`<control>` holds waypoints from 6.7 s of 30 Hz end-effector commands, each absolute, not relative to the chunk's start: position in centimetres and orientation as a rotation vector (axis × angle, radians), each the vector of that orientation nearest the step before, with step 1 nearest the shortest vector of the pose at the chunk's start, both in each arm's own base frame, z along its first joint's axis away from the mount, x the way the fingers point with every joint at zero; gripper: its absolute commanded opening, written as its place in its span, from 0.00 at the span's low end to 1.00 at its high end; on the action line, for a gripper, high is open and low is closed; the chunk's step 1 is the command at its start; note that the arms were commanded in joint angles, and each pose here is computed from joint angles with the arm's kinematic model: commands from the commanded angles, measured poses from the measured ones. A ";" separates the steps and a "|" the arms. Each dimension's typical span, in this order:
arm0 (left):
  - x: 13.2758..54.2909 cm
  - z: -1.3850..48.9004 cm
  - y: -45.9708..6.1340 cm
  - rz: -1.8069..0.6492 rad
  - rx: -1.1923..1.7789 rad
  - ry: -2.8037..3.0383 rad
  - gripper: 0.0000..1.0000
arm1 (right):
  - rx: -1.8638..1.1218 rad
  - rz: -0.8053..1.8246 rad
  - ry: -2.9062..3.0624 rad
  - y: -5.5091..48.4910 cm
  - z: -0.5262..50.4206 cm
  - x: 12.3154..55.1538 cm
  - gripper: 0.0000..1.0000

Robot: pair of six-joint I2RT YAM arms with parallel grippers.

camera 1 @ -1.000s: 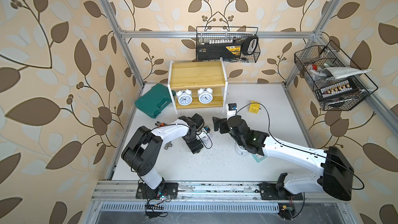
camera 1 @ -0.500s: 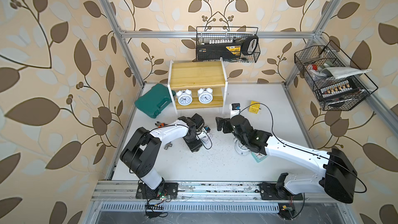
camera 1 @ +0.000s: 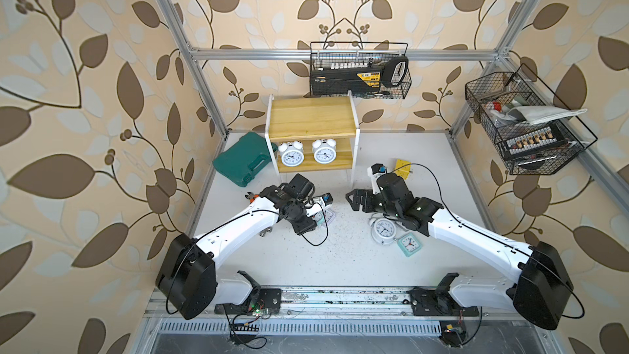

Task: Place the alarm clocks on the shelf by style
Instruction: Pick up the alarm from the center of the board, then place the alarm on the shelf.

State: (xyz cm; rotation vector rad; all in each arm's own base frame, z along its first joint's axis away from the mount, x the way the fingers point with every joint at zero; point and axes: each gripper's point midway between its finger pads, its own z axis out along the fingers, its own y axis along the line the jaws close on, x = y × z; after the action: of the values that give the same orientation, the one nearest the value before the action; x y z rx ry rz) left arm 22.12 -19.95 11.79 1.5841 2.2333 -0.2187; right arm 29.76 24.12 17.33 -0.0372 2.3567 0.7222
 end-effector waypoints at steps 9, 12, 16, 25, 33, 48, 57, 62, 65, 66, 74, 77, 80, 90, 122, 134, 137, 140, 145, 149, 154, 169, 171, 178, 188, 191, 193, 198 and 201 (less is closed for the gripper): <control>21.3 16.0 -22.1 -0.335 1.768 1.919 0.42 | -0.195 1.227 2.570 29.2 19.4 26.1 0.85; 21.3 16.2 -22.2 -0.330 1.792 1.884 0.42 | -0.218 1.285 2.622 30.4 19.0 26.1 0.86; 21.2 16.3 -22.3 -0.324 1.803 1.855 0.42 | -0.256 1.379 2.632 32.0 18.9 26.2 0.83; 21.2 16.0 -22.0 -0.295 1.813 1.824 0.43 | -0.329 1.501 2.673 34.7 17.4 25.9 0.72; 21.2 15.8 -21.9 -0.294 1.811 1.830 0.43 | -0.359 1.495 2.677 35.6 16.7 26.0 0.60; 20.4 15.9 -21.9 -0.327 1.827 1.807 0.43 | -0.381 1.477 2.693 36.0 15.7 26.3 0.34; 20.5 16.0 -21.8 -0.320 1.808 1.823 0.65 | -0.438 1.505 2.660 35.8 16.2 25.8 0.15; 20.6 16.7 -21.8 -0.329 1.761 1.837 0.76 | -0.522 1.466 2.601 35.3 17.1 25.7 0.14; 20.6 17.8 -21.8 -0.374 1.703 1.845 0.79 | -0.568 1.374 2.556 34.2 17.8 26.2 0.14; 20.6 18.3 -21.7 -0.396 1.679 1.849 0.79 | -0.581 1.330 2.543 33.6 18.1 26.5 0.14; 20.8 20.5 -21.4 -0.537 1.510 1.920 0.80 | -0.666 1.129 2.386 31.1 22.1 28.4 0.15; 20.7 21.4 -21.5 -0.630 1.441 1.957 0.80 | -0.742 1.142 2.235 31.1 25.4 28.4 0.16; 20.5 22.1 -21.8 -0.716 1.391 1.982 0.80 | -0.781 1.126 2.125 31.0 28.7 28.5 0.18; 21.3 24.3 -20.6 -0.940 1.214 2.037 0.80 | -0.887 1.055 1.796 30.9 38.3 30.1 0.18; 21.0 20.2 -18.3 -1.036 1.138 2.148 0.86 | -1.010 0.952 1.416 43.4 43.4 40.9 0.17; 20.6 20.2 -18.3 -1.043 1.138 2.141 0.87 | -0.990 0.941 1.442 45.2 41.1 43.4 0.17; 20.5 20.2 -18.3 -1.047 1.135 2.142 0.87 | -0.979 0.941 1.460 45.5 40.4 44.1 0.17; 20.4 20.2 -18.3 -1.051 1.133 2.144 0.87 | -0.957 0.931 1.477 45.8 40.0 44.7 0.17; 20.3 20.3 -18.3 -1.053 1.133 2.139 0.88 | -0.936 0.914 1.496 46.2 39.2 45.6 0.18; 20.2 20.3 -18.4 -1.058 1.135 2.139 0.88 | -0.920 0.895 1.506 46.3 38.7 46.3 0.19; 20.1 20.4 -18.4 -1.060 1.137 2.136 0.89 | -0.909 0.883 1.514 46.4 38.3 46.8 0.21; 20.1 20.5 -18.4 -1.069 1.137 2.133 0.91 | -0.908 0.812 1.543 45.2 38.5 46.6 0.46; 20.1 20.6 -18.4 -1.068 1.138 2.132 0.91 | -0.904 0.800 1.542 45.0 38.9 46.5 0.48; 20.0 20.7 -18.4 -1.068 1.140 2.127 0.92 | -0.880 0.770 1.550 44.3 39.3 46.5 0.48; 20.5 20.4 -18.3 -1.034 1.134 2.134 0.93 | -0.851 0.767 1.553 43.8 39.9 46.4 0.35; 20.8 20.3 -18.2 -1.014 1.124 2.141 0.94 | -0.844 0.770 1.550 43.7 40.4 46.2 0.35; 21.2 20.0 -18.1 -0.990 1.121 2.150 0.94 | -0.836 0.772 1.552 43.5 40.7 46.0 0.35; 22.2 19.1 -17.9 -0.946 1.121 2.175 0.96 | -0.849 0.820 1.542 42.7 42.3 43.6 0.55; 22.7 19.0 -18.1 -0.943 1.130 2.178 0.96 | -0.853 0.822 1.551 41.7 42.8 42.1 0.63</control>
State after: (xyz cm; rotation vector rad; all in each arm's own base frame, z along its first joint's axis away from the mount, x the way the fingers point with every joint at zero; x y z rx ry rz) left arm 21.92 -17.94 18.87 1.1263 2.1873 -0.9628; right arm 44.57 42.69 39.04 -0.8561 1.6207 0.7969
